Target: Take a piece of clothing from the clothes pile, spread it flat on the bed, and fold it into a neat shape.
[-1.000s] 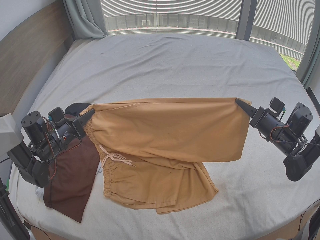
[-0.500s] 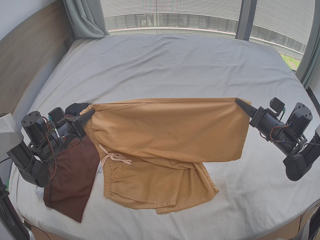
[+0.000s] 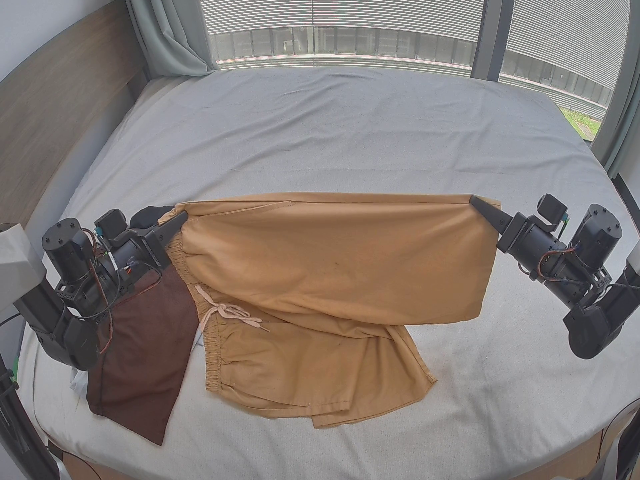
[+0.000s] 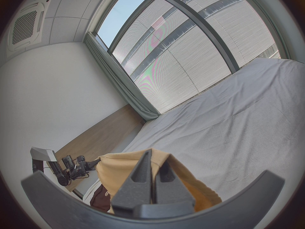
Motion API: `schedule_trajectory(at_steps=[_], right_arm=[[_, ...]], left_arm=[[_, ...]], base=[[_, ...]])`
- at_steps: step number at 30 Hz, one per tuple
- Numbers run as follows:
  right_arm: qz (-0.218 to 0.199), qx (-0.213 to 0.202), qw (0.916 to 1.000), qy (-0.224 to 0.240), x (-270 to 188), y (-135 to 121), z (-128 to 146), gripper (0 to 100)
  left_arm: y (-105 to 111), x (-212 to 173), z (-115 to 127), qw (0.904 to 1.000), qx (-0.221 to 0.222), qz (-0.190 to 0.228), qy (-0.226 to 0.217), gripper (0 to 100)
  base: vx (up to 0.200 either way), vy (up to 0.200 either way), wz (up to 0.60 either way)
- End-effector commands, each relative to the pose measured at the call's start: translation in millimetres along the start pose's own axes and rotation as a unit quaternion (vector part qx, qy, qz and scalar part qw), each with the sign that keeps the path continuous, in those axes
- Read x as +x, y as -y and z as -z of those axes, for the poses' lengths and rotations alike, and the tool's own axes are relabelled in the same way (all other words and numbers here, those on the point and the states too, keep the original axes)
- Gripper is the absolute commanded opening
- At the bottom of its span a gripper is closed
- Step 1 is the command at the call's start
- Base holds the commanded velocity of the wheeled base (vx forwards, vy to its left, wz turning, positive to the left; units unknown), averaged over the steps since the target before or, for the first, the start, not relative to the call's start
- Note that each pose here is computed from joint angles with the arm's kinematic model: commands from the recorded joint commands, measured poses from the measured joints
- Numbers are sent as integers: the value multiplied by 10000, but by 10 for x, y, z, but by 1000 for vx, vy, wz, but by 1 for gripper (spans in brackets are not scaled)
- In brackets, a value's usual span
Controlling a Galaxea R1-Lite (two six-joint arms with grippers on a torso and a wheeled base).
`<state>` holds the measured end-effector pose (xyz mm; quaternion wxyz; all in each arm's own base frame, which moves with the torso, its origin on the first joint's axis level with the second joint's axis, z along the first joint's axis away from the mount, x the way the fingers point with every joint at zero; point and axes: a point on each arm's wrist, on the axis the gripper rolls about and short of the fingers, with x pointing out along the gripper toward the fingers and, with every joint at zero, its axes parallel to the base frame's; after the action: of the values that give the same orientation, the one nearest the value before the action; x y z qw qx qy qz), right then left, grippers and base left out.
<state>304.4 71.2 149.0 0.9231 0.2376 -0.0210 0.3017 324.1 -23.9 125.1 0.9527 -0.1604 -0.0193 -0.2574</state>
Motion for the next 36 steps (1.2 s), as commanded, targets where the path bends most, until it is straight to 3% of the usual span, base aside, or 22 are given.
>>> schedule_trajectory(at_steps=[1, 36], right_arm=[[22, 10, 10000, -82, 86, 77, 83, 0], [-198, -201, 9989, 379, 783, 480, 177, 0]], left_arm=[[-12, 44, -15, 10000, 16, 23, 56, 0], [-354, 451, 234, 9999, 22, -71, 112, 0]], base=[[0, 0, 0], [0, 0, 0]])
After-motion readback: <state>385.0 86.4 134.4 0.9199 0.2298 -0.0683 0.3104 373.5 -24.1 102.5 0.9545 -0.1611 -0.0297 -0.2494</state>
